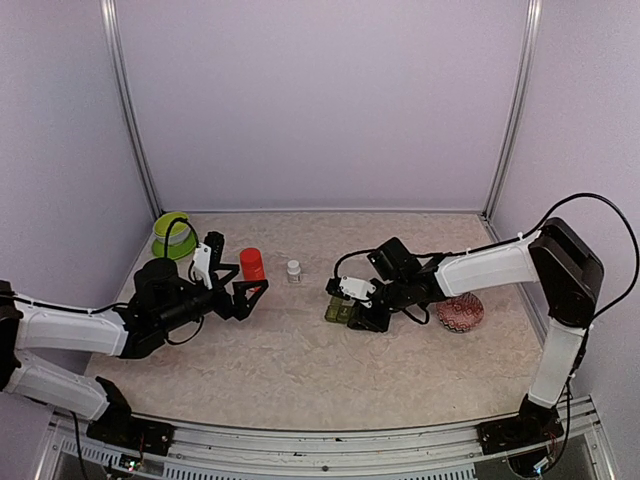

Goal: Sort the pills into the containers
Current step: Place the pill container at the center of the board.

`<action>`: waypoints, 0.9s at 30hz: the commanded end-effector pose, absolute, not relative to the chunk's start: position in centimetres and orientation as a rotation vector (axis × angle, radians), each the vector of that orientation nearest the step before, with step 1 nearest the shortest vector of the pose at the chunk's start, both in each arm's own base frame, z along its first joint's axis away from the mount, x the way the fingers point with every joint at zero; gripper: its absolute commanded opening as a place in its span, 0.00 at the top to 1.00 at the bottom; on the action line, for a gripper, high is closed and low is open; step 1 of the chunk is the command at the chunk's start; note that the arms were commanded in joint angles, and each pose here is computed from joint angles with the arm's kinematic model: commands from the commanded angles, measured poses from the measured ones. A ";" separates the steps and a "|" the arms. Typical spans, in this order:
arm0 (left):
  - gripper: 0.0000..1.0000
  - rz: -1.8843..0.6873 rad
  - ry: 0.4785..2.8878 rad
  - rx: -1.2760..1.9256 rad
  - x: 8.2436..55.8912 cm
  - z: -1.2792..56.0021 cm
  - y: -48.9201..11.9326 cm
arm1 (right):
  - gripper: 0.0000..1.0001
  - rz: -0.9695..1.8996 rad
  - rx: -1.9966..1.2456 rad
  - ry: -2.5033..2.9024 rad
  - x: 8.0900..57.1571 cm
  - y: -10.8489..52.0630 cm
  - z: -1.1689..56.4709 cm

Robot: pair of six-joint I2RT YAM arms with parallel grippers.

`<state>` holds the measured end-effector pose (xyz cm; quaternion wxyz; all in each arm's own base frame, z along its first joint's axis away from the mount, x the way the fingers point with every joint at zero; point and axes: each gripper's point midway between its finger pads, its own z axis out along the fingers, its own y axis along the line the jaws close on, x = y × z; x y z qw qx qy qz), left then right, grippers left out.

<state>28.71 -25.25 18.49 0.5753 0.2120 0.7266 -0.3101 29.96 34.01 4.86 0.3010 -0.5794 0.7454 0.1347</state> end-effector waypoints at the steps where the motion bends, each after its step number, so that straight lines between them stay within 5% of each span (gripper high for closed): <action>1: 0.01 -0.757 1.668 0.481 28.7 19.4 -25.1 | 0.63 0.359 -1.526 1.927 32.4 34.9 5.4; 27: 0.01 -0.782 1.665 0.463 28.9 19.4 -24.4 | 0.35 0.186 -1.561 2.073 35.0 31.9 2.4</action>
